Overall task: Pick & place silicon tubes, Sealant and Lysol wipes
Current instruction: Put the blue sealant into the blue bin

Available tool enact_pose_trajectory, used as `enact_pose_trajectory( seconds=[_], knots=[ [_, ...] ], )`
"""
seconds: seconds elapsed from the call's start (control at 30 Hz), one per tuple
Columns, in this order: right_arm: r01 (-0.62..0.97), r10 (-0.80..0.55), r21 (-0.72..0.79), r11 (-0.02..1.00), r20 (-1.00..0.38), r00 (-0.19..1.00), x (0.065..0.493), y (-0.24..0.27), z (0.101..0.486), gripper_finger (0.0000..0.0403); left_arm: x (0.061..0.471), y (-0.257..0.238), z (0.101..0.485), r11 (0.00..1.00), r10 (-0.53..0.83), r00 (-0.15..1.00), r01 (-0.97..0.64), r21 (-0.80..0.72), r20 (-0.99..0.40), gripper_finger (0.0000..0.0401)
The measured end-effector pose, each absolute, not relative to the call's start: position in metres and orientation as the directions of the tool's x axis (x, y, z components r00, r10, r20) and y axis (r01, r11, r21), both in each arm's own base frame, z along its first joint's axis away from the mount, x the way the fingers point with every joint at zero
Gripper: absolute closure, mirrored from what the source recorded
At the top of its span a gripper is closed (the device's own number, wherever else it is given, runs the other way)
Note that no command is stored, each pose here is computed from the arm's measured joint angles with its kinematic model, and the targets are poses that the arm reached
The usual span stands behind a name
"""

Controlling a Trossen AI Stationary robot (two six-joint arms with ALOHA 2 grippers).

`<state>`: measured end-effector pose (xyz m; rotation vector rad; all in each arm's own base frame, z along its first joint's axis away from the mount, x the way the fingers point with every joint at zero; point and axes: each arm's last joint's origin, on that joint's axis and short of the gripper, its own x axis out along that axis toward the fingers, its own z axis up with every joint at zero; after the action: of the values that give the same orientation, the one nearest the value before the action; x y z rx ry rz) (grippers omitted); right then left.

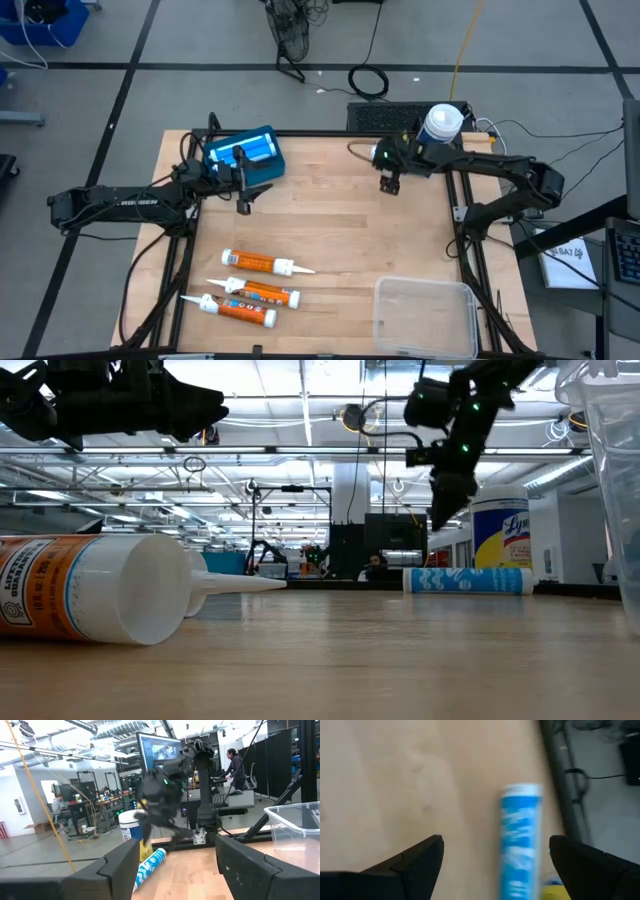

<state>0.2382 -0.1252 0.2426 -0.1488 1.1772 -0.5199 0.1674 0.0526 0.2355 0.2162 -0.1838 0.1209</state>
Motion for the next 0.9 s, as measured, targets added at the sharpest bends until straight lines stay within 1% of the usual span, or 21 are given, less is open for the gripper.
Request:
enact_pose_trajectory(
  seconds=[0.1, 0.17, 0.23, 0.3, 0.4, 0.47, 0.53, 0.6, 0.77, 0.9],
  knots=[
    [0.333, -0.483, -0.390, 0.858, -0.834, 0.267, 0.242, -0.141, 0.267, 0.0064, 0.167, 0.053, 0.235, 0.969, 0.099, 0.976, -0.139, 0.202, 0.194, 0.0134],
    [0.350, -0.445, -0.339, 0.873, -0.846, 0.292, 0.245, -0.154, 0.283, 0.0064, 0.167, 0.053, 0.235, 0.969, 0.099, 0.976, -0.139, 0.202, 0.194, 0.0133],
    [0.382, -0.388, -0.263, 0.886, -0.872, 0.298, 0.245, -0.171, 0.288, 0.0064, 0.167, 0.053, 0.236, 0.969, 0.099, 0.976, -0.139, 0.203, 0.195, 0.0134],
    [0.412, -0.339, -0.220, 0.884, -0.910, 0.240, 0.241, -0.186, 0.281, 0.0064, 0.167, 0.053, 0.236, 0.969, 0.099, 0.976, -0.139, 0.203, 0.194, 0.0138],
    [0.435, -0.247, -0.182, 0.882, -0.964, 0.096, 0.233, -0.203, 0.255, 0.0064, 0.167, 0.053, 0.236, 0.969, 0.099, 0.976, -0.139, 0.202, 0.194, 0.0143],
    [0.444, -0.177, -0.154, 0.883, -0.984, 0.011, 0.230, -0.210, 0.239, 0.0064, 0.167, 0.053, 0.236, 0.970, 0.099, 0.976, -0.139, 0.201, 0.194, 0.0146],
    [0.442, -0.119, -0.128, 0.888, -0.992, -0.047, 0.230, -0.214, 0.226, 0.0064, 0.167, 0.053, 0.236, 0.970, 0.099, 0.976, -0.139, 0.201, 0.195, 0.0148],
    [0.433, -0.119, -0.148, 0.889, -0.988, -0.093, 0.231, -0.215, 0.219, 0.0064, 0.167, 0.053, 0.236, 0.970, 0.099, 0.976, -0.139, 0.201, 0.194, 0.0147],
    [0.406, -0.091, -0.116, 0.907, -0.993, -0.080, 0.234, -0.215, 0.216, 0.0064, 0.167, 0.053, 0.236, 0.970, 0.099, 0.976, -0.138, 0.200, 0.194, 0.0137],
    [0.398, -0.121, -0.132, 0.908, -0.991, -0.051, 0.234, -0.211, 0.224, 0.0065, 0.167, 0.053, 0.236, 0.970, 0.099, 0.976, -0.138, 0.199, 0.194, 0.0133]
  ],
)
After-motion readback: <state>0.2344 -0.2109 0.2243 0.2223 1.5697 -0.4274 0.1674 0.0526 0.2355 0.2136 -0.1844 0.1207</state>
